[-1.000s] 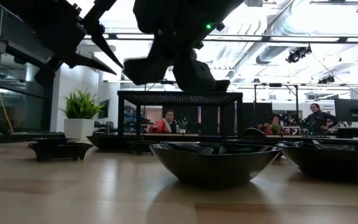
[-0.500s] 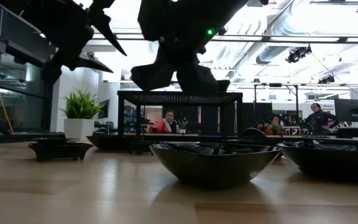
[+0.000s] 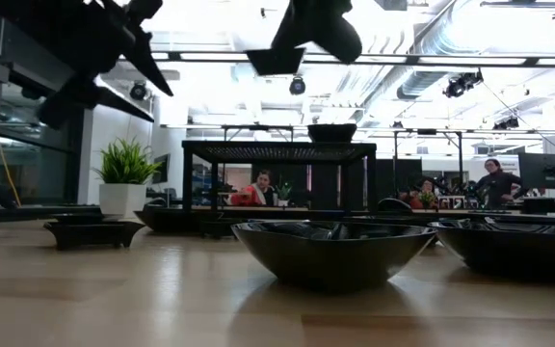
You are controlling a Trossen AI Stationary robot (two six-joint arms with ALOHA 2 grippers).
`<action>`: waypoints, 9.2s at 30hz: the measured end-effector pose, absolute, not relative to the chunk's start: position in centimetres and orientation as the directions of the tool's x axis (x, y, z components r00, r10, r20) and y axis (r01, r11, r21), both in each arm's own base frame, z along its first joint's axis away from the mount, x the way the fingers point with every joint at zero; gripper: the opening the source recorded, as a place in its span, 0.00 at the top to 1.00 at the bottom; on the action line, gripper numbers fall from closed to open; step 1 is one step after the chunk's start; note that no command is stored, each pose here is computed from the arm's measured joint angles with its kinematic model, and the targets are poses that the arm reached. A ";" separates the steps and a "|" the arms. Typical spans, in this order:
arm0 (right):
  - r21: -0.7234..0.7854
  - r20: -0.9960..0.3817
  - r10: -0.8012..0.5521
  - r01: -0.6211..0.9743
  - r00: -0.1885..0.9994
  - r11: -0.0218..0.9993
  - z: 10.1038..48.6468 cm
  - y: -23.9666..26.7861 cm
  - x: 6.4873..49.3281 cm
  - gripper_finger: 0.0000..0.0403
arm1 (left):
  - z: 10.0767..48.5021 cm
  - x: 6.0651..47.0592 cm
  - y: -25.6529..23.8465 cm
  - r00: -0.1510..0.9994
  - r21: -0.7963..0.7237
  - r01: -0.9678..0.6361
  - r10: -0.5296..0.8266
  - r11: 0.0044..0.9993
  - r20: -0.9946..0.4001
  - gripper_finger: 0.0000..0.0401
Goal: Pick & Place Mini shaped plates
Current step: Stack the distorted square plate on top of the distorted square plate on the shelf, then put the square plate on the shelf
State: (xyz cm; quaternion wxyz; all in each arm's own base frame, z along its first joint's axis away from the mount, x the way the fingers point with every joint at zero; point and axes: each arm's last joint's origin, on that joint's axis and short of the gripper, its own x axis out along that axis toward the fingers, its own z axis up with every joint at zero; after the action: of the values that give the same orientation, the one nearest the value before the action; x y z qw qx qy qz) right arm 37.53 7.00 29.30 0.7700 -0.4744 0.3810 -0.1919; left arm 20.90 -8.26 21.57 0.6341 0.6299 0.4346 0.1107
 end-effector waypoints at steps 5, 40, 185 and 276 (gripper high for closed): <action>-0.864 -0.406 -0.678 -0.017 0.613 0.503 31.3 5.3 36.0 1.00 | 22.5 19.5 -7.6 0.612 0.886 0.317 0.641 0.337 -0.463 0.53; -0.615 -0.669 -0.567 0.070 0.480 0.785 32.5 -8.2 32.3 1.00 | 18.8 15.3 -5.6 0.742 0.764 0.044 0.491 0.643 -0.456 0.53; -0.119 -0.952 0.000 -0.368 0.307 0.922 17.9 16.9 21.8 0.91 | 15.1 10.6 -3.6 0.952 0.525 -0.028 0.183 0.850 -0.246 0.53; -0.240 -0.931 -0.082 -0.426 0.357 0.872 16.4 17.3 22.4 0.99 | 14.7 10.5 -3.7 0.952 0.534 -0.001 0.163 0.846 -0.257 0.53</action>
State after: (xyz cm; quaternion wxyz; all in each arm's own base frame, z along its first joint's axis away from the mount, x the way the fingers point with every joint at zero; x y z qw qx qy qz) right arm 22.40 17.33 16.35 0.7914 -0.2280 0.5566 0.1089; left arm 10.53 -3.69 14.68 0.9492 0.2744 0.1481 0.0432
